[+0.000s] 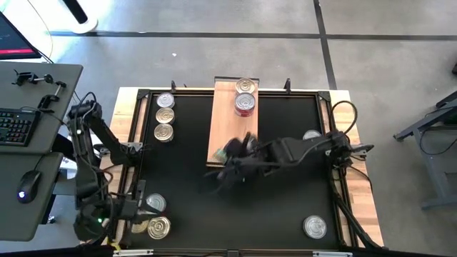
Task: Stack canned seafood by type on shelf
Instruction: Put the green tuna can on the shelf
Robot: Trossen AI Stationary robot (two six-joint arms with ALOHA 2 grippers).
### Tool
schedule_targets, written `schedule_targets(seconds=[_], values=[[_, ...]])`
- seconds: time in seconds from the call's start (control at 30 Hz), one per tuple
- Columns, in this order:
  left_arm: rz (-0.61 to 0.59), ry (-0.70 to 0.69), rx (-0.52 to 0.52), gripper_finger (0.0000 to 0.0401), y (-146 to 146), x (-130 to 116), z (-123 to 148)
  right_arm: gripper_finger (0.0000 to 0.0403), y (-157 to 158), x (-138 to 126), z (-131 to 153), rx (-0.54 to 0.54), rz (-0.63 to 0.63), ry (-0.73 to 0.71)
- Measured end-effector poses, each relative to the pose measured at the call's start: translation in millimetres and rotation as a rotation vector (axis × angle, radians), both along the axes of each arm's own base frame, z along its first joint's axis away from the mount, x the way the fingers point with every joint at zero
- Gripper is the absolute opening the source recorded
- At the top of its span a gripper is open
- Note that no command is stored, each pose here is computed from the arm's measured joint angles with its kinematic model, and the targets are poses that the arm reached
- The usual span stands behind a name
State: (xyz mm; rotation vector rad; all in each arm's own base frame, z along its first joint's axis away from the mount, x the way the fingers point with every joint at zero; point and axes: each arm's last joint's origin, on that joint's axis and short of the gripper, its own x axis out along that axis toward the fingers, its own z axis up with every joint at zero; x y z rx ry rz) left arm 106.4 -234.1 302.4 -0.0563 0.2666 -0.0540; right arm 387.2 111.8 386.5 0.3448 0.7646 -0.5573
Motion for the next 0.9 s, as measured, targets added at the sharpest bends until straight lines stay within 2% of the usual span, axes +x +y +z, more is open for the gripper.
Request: schedule_targets(seconds=[0.1,0.2,0.27,0.43,0.53,0.67,0.8,0.9], values=[[0.082,0.014,-0.036,0.0000,1.5,17.4,-7.8,0.0119,-24.9,-14.7,-4.3,-0.041,-0.082,0.170],[0.101,0.051,-0.102,0.0000,4.9,37.0,-10.8,0.0119,-37.7,-20.7,-5.9,-0.058,-0.115,0.222],[0.065,0.079,-0.124,0.0000,6.3,49.3,-10.8,0.0119,-42.7,-25.9,-5.7,-0.054,-0.119,0.217],[-0.077,0.089,-0.085,0.0000,9.2,68.3,-5.1,0.0119,-55.2,-54.4,-14.7,-0.007,-0.174,0.197],[-0.094,0.065,-0.046,0.0000,11.8,70.1,-1.0,0.0119,-62.4,-81.7,-17.4,0.064,-0.232,0.078],[-0.105,0.040,0.025,0.0000,17.0,71.7,3.9,0.0119,-76.7,-113.1,-24.0,0.170,-0.308,-0.189],[-0.071,0.011,0.101,0.0000,31.4,84.4,9.4,0.0119,-95.8,-121.4,-43.0,0.238,-0.321,-0.479],[-0.035,-0.007,0.107,0.0000,48.1,103.0,13.0,0.0119,-112.1,-122.7,-64.3,0.364,-0.326,-0.613]])
